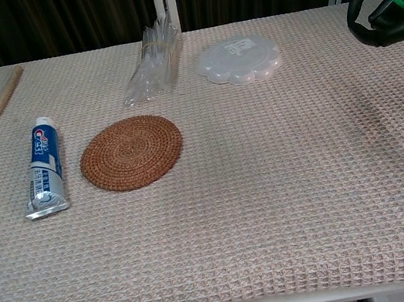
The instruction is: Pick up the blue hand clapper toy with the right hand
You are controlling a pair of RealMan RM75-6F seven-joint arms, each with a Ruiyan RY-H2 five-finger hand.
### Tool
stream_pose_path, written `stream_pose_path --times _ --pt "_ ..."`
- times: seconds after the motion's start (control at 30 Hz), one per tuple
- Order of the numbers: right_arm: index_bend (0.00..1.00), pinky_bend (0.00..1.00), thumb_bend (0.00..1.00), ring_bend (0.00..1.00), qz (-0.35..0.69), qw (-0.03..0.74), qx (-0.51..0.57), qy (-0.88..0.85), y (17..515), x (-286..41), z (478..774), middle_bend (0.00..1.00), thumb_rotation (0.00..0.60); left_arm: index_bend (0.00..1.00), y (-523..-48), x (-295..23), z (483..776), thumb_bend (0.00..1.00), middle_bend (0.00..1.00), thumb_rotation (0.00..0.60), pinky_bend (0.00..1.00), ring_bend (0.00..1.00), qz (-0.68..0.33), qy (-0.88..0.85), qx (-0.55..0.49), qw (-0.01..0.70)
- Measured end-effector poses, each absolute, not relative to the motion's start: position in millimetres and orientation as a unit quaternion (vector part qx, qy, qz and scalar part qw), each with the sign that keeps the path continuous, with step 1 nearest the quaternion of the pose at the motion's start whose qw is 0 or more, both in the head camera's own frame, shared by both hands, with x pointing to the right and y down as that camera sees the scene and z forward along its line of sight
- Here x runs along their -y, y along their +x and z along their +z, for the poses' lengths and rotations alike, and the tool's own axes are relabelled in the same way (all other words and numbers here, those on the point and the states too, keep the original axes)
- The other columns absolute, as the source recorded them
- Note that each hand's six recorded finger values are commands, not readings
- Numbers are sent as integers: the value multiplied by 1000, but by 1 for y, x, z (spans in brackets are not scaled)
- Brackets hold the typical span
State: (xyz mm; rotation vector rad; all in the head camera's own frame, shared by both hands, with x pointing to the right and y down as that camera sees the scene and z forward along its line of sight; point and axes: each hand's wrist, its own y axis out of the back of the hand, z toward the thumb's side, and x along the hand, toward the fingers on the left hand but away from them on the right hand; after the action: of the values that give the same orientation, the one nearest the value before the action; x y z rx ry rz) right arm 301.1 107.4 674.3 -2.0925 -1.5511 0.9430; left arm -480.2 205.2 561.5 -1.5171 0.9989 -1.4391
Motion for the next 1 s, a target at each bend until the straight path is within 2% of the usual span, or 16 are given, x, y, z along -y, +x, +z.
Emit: stream_pose_path --times 0.13,0.3,0.53,0.7,0.83,1.0 --pt "1000 1000 904 1000 312 164 561 -749 300 -108 669 1000 600 108 -480 -205 562 216 45 600 96 0 -569 -600 -395 401" --pt "1000 1000 896 1000 264 135 599 -743 301 -102 654 1000 600 109 -480 -205 562 216 45 600 96 0 -570 -600 -394 401" --pt "1000 1000 929 1000 250 148 614 -734 304 -95 637 1000 600 110 -479 -205 563 216 45 600 96 0 -569 -601 -394 400" --pt "1000 1000 929 1000 237 120 619 -739 303 -92 633 1000 600 110 -479 -205 564 211 44 600 96 0 -569 -602 -394 398" --pt "1000 1000 932 1000 264 135 604 -740 306 -92 638 1000 600 110 -480 -206 564 206 45 600 96 0 -569 -602 -394 397" --pt "1000 1000 932 1000 359 206 538 -734 310 -93 653 1000 600 111 -481 -206 565 206 45 600 96 0 -570 -604 -394 394"
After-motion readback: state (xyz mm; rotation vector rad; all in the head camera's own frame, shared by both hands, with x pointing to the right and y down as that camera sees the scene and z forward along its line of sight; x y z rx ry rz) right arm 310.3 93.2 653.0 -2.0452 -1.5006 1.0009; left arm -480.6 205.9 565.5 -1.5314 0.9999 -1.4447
